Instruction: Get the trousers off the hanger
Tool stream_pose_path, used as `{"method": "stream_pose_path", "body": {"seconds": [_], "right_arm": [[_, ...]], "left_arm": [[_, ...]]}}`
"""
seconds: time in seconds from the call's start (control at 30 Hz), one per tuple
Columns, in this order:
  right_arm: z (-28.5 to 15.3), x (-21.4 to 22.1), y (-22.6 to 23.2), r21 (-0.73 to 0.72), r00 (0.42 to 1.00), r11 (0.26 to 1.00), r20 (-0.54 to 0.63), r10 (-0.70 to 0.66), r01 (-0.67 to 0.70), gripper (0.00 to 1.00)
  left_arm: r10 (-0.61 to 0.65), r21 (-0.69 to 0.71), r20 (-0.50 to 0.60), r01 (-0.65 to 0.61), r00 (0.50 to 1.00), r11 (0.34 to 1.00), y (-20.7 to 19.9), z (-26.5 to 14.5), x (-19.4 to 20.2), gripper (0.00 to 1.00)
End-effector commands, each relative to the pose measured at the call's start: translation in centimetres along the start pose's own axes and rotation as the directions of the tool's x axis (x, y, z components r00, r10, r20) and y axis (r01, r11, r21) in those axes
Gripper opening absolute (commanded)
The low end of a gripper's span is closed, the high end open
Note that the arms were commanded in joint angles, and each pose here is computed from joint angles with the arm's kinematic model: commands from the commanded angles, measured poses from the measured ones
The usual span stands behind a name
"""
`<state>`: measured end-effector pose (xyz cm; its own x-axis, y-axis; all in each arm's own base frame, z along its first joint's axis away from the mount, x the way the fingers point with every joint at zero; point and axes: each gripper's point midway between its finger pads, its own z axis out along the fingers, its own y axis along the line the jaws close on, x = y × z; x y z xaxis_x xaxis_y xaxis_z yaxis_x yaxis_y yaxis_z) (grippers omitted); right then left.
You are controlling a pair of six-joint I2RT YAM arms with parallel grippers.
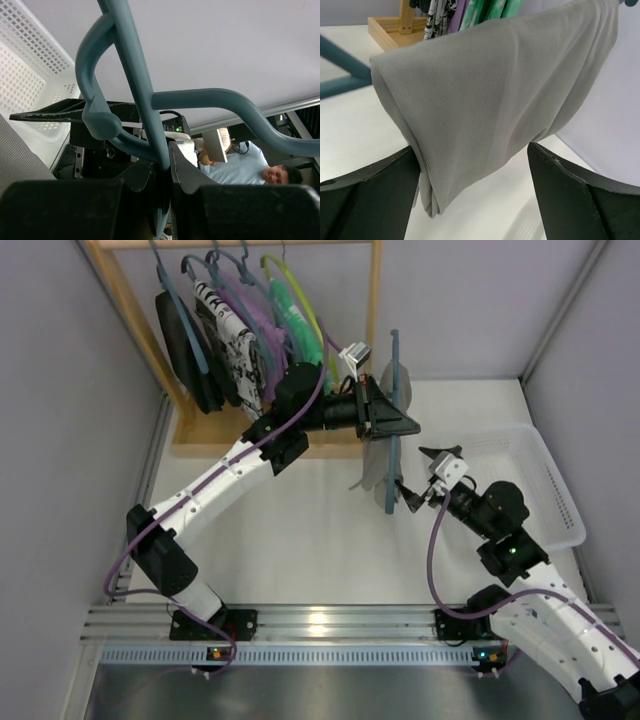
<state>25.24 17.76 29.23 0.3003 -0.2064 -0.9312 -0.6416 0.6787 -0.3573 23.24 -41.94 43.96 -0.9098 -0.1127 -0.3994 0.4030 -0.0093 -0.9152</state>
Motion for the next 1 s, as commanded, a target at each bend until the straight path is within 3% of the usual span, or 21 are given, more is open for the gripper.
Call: {"method": "stream_pose_path", "body": {"seconds": [0.0, 0.3, 0.57, 0.97], "right_arm": [[-0.3, 0.8, 0.6, -0.028, 0.999, 0.998, 0.001, -0.048, 0.048, 0.87], [0.2, 2.3, -0.2, 0.014, 0.998, 0.998, -0.033, -0.061, 0.061, 0.89], [-0.6, 3.8, 0.5, -0.02, 0.993, 0.995, -0.062, -0.103, 0.102, 0.99], [-0.4, 5.0, 0.0, 0.01, 0.993, 0.996, -0.078, -0.089, 0.09, 0.99]], "left_arm": [[0.193, 0.186, 0.083, -0.205, 0.978, 0.961, -7.5, -1.5, -1.4, 0.0], [0.189, 0.186, 0.076, -0.2, 0.979, 0.962, -7.4, -1.4, -1.3, 0.0], [0.187, 0.185, 0.075, -0.198, 0.98, 0.963, -7.3, -1.2, -1.4, 0.0], [0.188, 0.191, 0.081, -0.201, 0.979, 0.961, -7.7, -1.3, -1.5, 0.0]]}}
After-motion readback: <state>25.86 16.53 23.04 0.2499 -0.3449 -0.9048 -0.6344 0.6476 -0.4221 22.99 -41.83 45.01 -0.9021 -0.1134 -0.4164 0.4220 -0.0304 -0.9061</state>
